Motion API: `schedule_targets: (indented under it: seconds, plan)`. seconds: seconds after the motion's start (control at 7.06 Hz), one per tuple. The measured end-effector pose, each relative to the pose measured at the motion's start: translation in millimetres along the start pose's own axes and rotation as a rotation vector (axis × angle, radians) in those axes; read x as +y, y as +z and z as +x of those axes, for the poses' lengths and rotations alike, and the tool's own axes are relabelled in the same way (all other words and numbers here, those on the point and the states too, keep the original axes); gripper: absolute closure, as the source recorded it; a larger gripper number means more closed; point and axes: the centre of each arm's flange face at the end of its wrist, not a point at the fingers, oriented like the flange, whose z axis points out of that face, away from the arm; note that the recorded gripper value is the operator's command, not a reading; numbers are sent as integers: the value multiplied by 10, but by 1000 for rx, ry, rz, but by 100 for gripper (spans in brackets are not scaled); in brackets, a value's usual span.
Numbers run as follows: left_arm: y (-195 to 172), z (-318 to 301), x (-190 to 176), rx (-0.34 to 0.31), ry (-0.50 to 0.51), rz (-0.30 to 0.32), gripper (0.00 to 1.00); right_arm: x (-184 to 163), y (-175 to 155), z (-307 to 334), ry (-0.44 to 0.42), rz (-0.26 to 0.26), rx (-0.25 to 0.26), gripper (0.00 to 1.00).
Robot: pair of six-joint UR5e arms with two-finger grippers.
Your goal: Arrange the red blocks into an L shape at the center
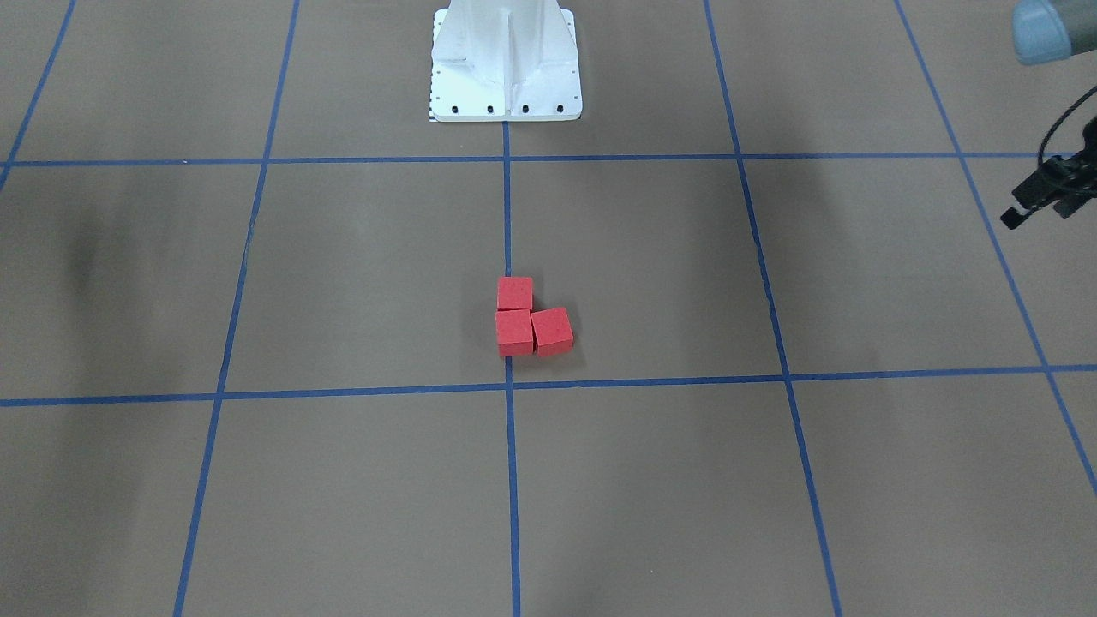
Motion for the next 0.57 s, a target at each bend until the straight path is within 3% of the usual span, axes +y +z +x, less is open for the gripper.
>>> schedule_targets:
  seconds: [0.28,0.57]
  plan:
    - [-27,-919,-135,-19,172,7,0,174,-69,762,-75,-22,21,0]
    - [15,-1158,-118,16,209,-13,0,292,-57,1027,-90,-43,1,0]
